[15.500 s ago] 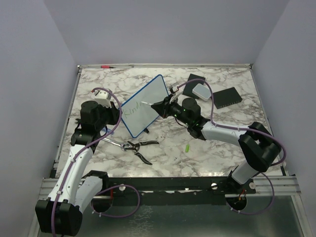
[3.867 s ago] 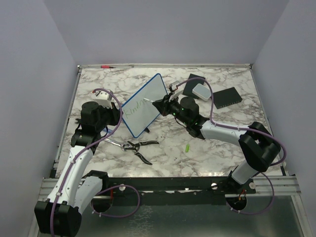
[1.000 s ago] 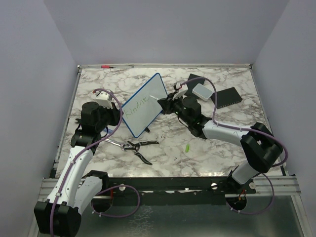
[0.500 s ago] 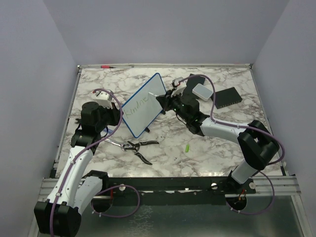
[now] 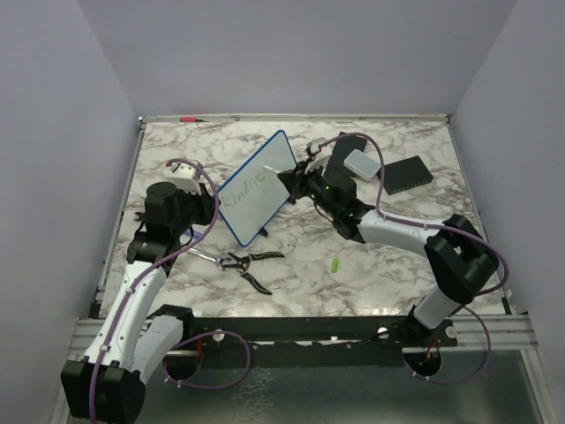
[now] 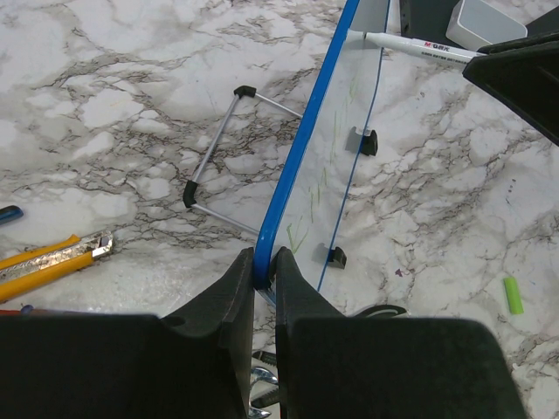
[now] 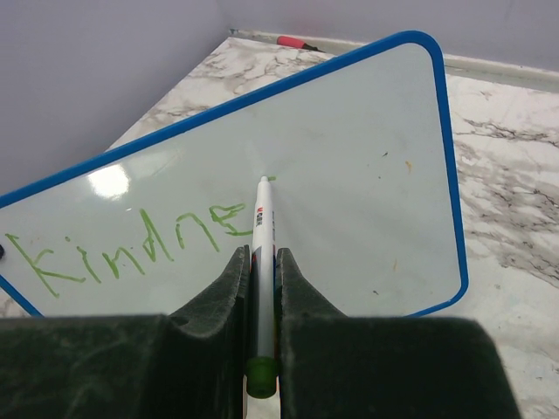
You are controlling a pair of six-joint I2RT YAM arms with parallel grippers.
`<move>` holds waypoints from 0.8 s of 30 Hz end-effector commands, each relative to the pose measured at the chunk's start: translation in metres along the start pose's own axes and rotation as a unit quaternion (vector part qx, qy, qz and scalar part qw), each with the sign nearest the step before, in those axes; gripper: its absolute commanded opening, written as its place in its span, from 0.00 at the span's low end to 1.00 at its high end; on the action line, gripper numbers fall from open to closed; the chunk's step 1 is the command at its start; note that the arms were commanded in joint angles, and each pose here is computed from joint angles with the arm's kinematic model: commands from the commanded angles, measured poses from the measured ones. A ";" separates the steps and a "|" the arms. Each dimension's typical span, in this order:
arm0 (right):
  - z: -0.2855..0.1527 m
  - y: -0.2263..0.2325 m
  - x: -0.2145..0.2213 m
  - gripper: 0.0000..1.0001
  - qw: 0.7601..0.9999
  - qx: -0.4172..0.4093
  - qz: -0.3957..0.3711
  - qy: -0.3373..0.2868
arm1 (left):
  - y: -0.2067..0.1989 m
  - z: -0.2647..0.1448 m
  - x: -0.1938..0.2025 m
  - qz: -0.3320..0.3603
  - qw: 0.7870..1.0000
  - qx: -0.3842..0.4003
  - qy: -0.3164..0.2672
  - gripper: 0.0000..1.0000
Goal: Write a sentence on the whiteboard
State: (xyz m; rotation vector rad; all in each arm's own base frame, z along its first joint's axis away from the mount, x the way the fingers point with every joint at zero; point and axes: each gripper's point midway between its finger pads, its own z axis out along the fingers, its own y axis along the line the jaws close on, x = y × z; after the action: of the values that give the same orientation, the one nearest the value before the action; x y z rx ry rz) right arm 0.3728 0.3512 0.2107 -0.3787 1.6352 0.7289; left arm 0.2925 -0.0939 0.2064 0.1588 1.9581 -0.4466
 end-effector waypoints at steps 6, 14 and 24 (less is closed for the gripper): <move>-0.002 0.008 0.017 0.01 1.000 -0.022 -0.002 0.017 | 0.002 -0.001 0.004 0.007 1.000 -0.005 0.004 0.03; -0.006 0.007 0.026 0.01 0.999 -0.019 0.000 0.026 | 0.001 -0.001 0.004 0.007 1.000 -0.005 0.004 0.03; -0.003 -0.010 0.025 0.01 0.999 0.031 0.006 0.023 | 0.001 -0.001 0.005 0.007 1.000 -0.005 0.005 0.03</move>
State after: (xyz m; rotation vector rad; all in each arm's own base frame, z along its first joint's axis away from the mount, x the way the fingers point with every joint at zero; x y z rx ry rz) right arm 0.3686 0.3492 0.1994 -0.3742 1.6564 0.7256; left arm 0.2920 -0.0953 0.2064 0.1634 1.9581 -0.4495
